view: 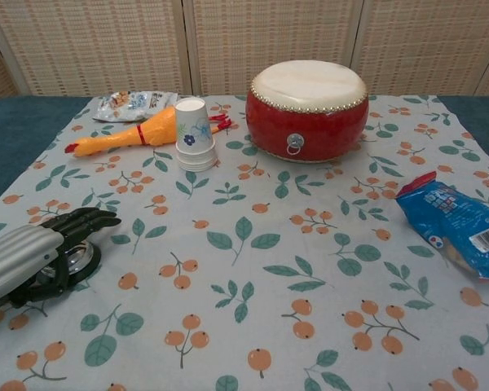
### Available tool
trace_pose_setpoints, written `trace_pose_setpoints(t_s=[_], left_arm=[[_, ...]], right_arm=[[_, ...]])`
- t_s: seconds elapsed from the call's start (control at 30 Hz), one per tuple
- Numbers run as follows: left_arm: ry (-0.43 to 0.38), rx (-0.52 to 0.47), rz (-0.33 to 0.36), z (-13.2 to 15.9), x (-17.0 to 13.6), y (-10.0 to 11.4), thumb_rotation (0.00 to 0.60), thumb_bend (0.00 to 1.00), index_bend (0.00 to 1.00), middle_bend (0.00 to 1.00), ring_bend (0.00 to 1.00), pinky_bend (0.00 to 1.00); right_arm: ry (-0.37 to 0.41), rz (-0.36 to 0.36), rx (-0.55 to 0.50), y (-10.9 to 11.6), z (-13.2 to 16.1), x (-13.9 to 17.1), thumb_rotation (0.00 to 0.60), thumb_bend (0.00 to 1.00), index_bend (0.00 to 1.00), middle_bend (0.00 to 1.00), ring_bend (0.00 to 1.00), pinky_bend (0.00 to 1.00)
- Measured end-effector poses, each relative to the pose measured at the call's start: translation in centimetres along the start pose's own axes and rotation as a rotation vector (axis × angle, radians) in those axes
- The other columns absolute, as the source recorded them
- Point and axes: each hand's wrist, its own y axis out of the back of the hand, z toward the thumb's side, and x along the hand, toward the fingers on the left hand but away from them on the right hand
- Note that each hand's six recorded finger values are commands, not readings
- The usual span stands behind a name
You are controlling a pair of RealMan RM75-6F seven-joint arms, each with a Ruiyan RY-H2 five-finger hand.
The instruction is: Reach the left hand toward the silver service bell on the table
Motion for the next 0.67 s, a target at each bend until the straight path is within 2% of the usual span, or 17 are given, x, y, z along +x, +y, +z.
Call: trace_pose_setpoints(t_s=[0.17, 0.33, 0.47, 0.57, 0.67], left_arm=[[-0.033, -0.001, 0.064, 0.6, -0.2, 1.2, 0.6, 1.0, 0.0, 0.0, 0.0, 0.09], [-0.095, 0.025, 0.179, 1.4, -1.4, 4.5, 0.6, 1.0, 0.0, 0.0, 0.0, 0.09], [-0.12, 0.063, 0.206, 1.2, -3.4, 6.9, 0.6, 1.0, 0.0, 0.0, 0.0, 0.1], [-0.11, 0.109, 0.22, 0.3, -5.7, 9.4, 0.6, 1.0, 0.0, 0.0, 0.0, 0.1], [-0.061, 0.135, 0.236, -0.8, -7.9, 11.6, 0.6, 1.0, 0.0, 0.0, 0.0, 0.11]], right_arm=[[0.0, 0.001, -0.003, 0.0, 0.0, 0.2, 0.6, 0.43, 0.0, 0.0, 0.0, 0.11], [-0.01, -0.001, -0.007, 0.0, -0.2, 0.0, 0.6, 0.43, 0.0, 0.0, 0.0, 0.11], [-0.014, -0.003, -0.005, 0.1, -0.2, -0.6, 0.6, 0.43, 0.0, 0.0, 0.0, 0.11], [-0.009, -0.004, 0.0, 0.0, 0.0, -0.6, 0.6, 0.43, 0.0, 0.0, 0.0, 0.11], [-0.009, -0.001, 0.001, -0.1, 0.0, -0.5, 0.6, 0.43, 0.0, 0.0, 0.0, 0.11]])
